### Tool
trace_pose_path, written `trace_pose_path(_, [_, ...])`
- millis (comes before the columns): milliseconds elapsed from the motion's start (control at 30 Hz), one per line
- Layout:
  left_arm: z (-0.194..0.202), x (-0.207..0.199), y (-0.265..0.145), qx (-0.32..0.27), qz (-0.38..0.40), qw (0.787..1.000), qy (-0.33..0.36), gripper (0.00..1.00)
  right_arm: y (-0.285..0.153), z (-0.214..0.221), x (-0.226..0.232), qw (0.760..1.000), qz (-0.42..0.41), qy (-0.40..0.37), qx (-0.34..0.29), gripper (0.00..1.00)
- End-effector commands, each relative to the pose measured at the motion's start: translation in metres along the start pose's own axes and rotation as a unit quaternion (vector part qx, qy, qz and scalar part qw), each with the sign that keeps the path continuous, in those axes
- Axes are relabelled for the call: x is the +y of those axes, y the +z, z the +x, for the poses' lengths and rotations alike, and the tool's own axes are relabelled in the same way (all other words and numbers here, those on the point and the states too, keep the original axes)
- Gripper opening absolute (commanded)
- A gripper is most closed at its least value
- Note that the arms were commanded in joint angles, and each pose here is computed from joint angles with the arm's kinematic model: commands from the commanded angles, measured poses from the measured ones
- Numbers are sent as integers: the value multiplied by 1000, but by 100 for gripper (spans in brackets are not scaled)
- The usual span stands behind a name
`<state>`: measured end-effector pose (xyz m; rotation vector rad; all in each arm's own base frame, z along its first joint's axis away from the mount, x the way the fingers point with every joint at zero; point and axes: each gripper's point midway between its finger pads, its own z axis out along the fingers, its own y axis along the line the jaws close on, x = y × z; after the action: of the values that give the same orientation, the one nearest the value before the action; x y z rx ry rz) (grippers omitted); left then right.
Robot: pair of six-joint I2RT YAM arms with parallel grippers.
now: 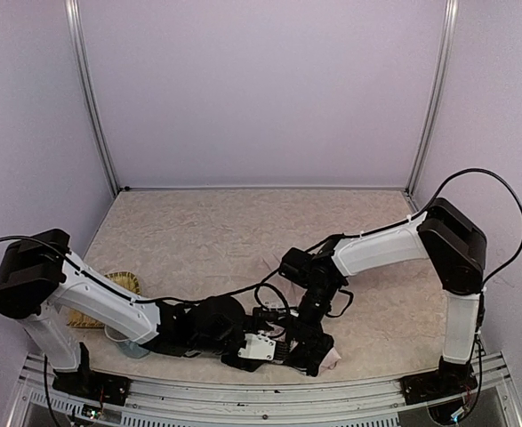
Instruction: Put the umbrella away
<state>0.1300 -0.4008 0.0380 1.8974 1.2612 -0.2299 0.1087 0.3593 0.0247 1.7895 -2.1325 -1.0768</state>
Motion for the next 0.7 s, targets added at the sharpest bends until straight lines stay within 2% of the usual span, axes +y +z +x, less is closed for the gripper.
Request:
trace_pose_path(0, [42, -20, 24, 88, 74, 992, -54, 64, 16, 9, -12, 998, 45, -40, 15, 53])
trace_pose_path(67, [46, -27, 26, 99, 102, 987, -74, 55, 6, -3, -16, 996, 70, -51, -16, 67])
trace_pose_path(133, [49, -34, 26, 108, 128, 982, -90, 50, -6, -13, -18, 992, 96, -59, -52, 79])
trace_pose_path(200, [55, -40, 24, 121, 145, 977, -101, 46, -21, -20, -21, 986, 128, -63, -86, 98])
trace_pose_path(333, [65, -52, 21, 143, 169, 967, -125, 41, -61, -29, -30, 961, 225, -56, -153, 100])
trace_pose_path(467, [64, -54, 20, 133, 186, 961, -155, 36, -105, -30, -23, 925, 309, -60, -214, 100])
trace_pose_path(600, [63, -51, 19, 120, 197, 955, -188, 36, -147, -18, -17, 881, 388, -51, -268, 100])
trace_pose_path(667, [64, -50, 20, 114, 207, 950, -203, 36, -174, -15, -9, 850, 423, -39, -312, 100])
